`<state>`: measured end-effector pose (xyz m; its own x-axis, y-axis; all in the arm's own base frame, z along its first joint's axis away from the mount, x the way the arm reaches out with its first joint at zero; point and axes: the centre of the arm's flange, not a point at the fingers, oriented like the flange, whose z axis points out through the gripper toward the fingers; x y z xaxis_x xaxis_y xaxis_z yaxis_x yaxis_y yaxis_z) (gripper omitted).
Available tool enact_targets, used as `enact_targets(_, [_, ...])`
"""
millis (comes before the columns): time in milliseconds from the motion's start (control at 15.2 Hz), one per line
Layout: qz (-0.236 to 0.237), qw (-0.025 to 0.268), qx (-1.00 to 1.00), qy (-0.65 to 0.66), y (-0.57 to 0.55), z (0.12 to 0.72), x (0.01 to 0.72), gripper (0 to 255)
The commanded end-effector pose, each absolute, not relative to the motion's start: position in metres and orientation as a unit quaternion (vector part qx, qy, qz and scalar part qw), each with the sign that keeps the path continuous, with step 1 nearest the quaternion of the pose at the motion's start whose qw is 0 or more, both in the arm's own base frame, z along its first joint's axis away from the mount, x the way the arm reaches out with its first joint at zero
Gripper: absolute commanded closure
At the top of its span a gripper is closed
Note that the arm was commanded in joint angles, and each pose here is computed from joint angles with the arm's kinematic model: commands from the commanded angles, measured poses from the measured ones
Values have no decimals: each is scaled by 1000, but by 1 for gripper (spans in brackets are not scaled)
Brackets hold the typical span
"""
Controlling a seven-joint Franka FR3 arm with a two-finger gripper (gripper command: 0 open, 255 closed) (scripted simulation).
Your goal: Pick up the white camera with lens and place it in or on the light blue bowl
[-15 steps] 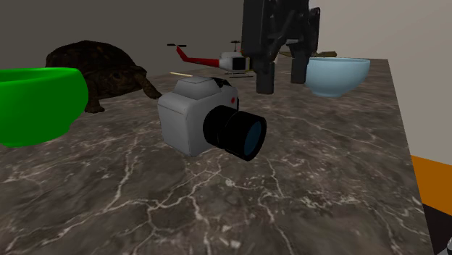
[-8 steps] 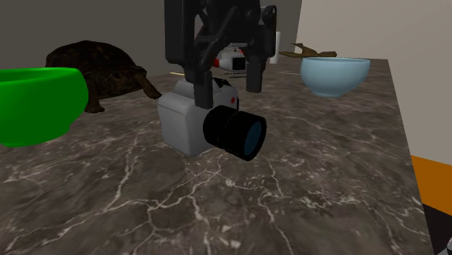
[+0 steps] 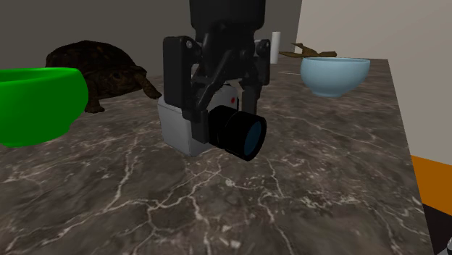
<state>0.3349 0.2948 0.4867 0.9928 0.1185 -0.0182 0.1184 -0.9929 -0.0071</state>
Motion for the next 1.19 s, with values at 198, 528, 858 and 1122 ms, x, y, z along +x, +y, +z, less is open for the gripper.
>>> enact_targets(198, [9, 3, -998, -59, 295, 483, 335, 0])
enact_targets(528, [9, 3, -998, -59, 295, 483, 335, 255])
enact_targets(858, [9, 3, -998, -59, 295, 483, 335, 255])
enact_targets(1122, [9, 3, -998, -59, 295, 489, 335, 255])
